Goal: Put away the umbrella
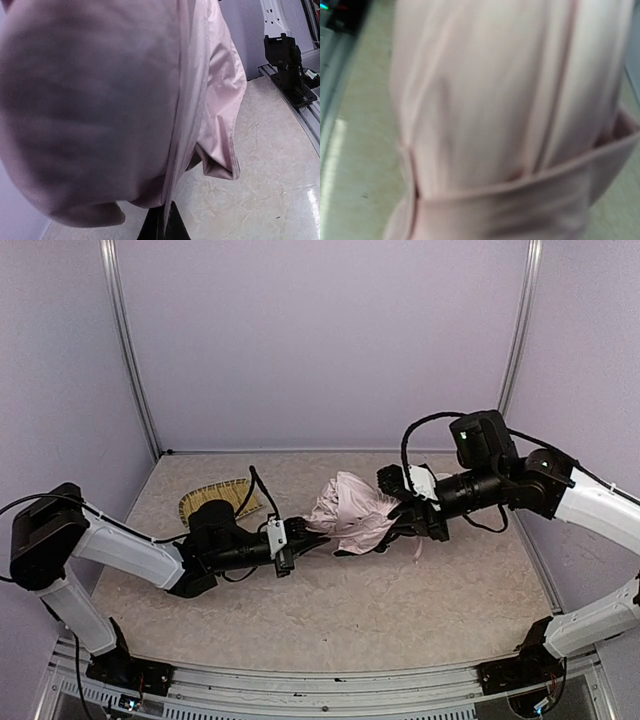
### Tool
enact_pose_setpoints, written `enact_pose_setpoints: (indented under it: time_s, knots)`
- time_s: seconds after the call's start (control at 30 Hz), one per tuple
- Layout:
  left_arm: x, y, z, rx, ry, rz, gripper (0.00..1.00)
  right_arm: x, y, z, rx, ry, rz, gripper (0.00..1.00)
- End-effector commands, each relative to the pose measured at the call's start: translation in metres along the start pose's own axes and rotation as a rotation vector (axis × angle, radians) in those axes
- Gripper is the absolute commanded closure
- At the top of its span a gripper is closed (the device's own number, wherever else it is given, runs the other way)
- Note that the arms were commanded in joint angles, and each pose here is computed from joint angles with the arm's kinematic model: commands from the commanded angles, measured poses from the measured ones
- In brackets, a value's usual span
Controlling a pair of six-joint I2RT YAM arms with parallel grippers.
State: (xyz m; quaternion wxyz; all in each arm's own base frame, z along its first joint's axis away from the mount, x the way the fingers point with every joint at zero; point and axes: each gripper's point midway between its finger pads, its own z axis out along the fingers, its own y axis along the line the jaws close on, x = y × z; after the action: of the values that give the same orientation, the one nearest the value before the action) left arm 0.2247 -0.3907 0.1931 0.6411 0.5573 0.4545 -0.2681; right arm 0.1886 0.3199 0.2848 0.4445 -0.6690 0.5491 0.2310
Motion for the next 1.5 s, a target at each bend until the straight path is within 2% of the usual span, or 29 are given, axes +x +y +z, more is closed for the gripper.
enact_pose_setpoints:
  time_s: [0.0, 0.17, 0.27, 0.67, 0.83, 1.0, 1.07, 1.17, 1.3, 1.47]
  knots:
    - [0.078, -0.002, -0.001, 0.019, 0.228, 0.042, 1.0, -0.073, 0.039, -0.039, -0.196, -0.303, -0.119, 1.0]
    - [0.077, 0.017, 0.0, -0.089, 0.133, 0.185, 1.0, -0.063, 0.089, -0.021, -0.371, -0.291, -0.129, 1.0]
    - [0.077, 0.02, 0.005, -0.09, 0.097, 0.207, 1.0, -0.051, 0.118, -0.004, -0.414, -0.247, -0.151, 1.0]
    - [0.062, 0.016, 0.008, -0.039, -0.008, 0.312, 1.0, 0.055, 0.22, 0.078, -0.607, 0.07, -0.188, 1.0]
    - [0.057, 0.008, 0.006, -0.012, -0.046, 0.35, 1.0, 0.094, 0.23, 0.092, -0.555, 0.191, -0.275, 1.0]
    - [0.028, 0.007, 0.003, 0.013, -0.145, 0.32, 1.0, 0.096, 0.225, 0.091, -0.501, 0.205, -0.35, 1.0]
    - [0.016, 0.006, 0.002, 0.05, -0.189, 0.296, 1.0, 0.083, 0.22, 0.086, -0.463, 0.164, -0.388, 1.0]
    - [0.02, -0.002, 0.014, 0.133, -0.164, 0.346, 1.0, 0.088, 0.219, 0.082, -0.451, 0.161, -0.436, 1.0]
    - [0.042, -0.012, 0.028, 0.141, -0.07, 0.425, 1.0, 0.107, 0.235, 0.09, -0.535, 0.213, -0.352, 1.0]
    - [0.051, -0.015, 0.029, 0.135, -0.061, 0.43, 1.0, 0.147, 0.259, 0.095, -0.654, 0.318, -0.184, 1.0]
